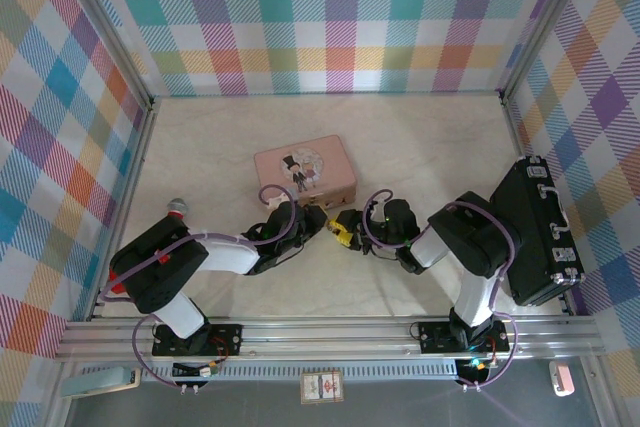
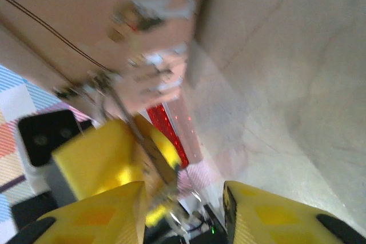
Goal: Unlock the padlock with the key
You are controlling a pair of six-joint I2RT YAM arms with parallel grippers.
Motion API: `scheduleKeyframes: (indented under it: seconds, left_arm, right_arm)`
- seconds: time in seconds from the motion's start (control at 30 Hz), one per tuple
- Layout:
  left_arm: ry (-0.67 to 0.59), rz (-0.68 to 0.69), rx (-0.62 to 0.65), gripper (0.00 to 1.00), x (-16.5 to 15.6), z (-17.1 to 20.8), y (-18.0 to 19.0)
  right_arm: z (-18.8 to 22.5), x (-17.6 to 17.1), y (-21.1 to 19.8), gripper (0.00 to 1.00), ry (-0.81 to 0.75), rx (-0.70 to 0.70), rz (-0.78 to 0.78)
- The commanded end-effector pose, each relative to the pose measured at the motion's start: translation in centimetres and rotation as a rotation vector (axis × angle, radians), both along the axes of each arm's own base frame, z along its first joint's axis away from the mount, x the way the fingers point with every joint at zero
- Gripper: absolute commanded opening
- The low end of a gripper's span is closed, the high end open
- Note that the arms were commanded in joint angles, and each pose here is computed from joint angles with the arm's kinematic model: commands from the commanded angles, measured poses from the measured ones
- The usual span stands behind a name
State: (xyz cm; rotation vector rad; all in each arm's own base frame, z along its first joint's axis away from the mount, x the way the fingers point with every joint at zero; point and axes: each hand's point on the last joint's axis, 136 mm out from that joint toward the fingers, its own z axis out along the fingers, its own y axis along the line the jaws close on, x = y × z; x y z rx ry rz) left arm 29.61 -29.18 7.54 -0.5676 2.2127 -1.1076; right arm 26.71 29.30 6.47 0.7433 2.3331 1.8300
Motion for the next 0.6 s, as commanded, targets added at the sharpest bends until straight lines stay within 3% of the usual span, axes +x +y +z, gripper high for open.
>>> scheduleKeyframes:
  seconds: [0.0,0.33,0.5,0.57]
  left_arm:
    - [-0.057,-0.113,-0.092,0.00,-1.1,3.8,-3.0]
    - [-0.046,-0.103,-0.069,0.00,-1.0,3.7,-2.7]
    - [-0.044,-0.096,-0.047,0.00,-1.1,3.7,-2.2]
    - [-0.042,-0.099,-0.037,0.00,-1.1,3.7,-2.2]
  right_arm:
    - [1.2,1.0,-1.0,0.44,-0.084,-0.025,-0.054]
    - [0.1,-1.3,-2.9,0.52,-0.180,-0.257,0.040]
    - [1.5,-2.2,-4.3,0.52,-0.342,-0.415,0.101]
    - [2.8,-2.5,-4.6,0.52,-0.473,-0.493,0.128]
